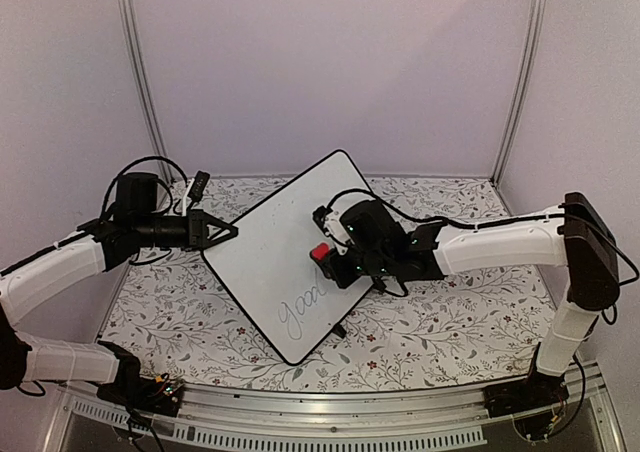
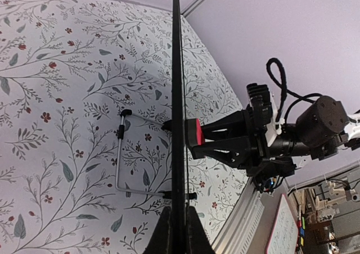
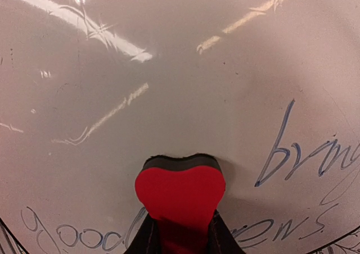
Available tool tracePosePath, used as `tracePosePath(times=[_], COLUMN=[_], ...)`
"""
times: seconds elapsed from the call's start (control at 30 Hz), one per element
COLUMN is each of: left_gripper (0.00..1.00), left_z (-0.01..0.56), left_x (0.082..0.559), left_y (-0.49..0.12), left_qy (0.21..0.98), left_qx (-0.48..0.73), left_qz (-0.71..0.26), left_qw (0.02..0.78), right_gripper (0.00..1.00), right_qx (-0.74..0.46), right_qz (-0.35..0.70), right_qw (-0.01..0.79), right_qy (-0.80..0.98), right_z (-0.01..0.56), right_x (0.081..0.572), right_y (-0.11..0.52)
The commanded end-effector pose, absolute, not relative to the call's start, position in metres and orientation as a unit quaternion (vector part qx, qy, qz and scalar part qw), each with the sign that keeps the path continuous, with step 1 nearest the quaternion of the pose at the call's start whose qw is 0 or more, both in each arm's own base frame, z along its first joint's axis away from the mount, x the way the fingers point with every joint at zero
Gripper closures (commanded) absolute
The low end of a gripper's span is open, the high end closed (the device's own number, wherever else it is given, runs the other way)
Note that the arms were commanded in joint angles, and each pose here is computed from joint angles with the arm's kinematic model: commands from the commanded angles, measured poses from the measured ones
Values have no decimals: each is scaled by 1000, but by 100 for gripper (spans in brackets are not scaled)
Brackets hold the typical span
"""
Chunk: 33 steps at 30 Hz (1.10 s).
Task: Erase the whiteboard
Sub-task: Erase the whiteboard at the center of the board.
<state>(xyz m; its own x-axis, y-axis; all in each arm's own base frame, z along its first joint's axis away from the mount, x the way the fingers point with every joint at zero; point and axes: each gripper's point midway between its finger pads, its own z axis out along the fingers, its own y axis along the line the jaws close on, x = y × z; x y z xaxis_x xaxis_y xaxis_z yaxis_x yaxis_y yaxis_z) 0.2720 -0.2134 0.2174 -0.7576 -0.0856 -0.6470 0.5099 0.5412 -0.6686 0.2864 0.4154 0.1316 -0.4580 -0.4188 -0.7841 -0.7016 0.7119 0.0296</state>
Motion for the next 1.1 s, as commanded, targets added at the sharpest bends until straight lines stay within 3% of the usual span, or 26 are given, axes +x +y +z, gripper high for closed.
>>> tracePosePath(times=[0.0,0.37,1.07], left_gripper=[100,100,100], left_z=[220,220,221], left_x=[265,265,264], left_y=[-219,-219,-219], left_qy=[804,804,803], left_qx=[156,156,158], left_qz=[-475,-475,-476], left_qw=[321,321,322], right_gripper=[100,100,100], right_qx=[-339,-334,-351], right_qz=[149,154,159], right_qw=[350,361,416], right_qy=[861,857,824], right_z=[96,109,161], right_x=[273,275,325], right_y=[389,389,446])
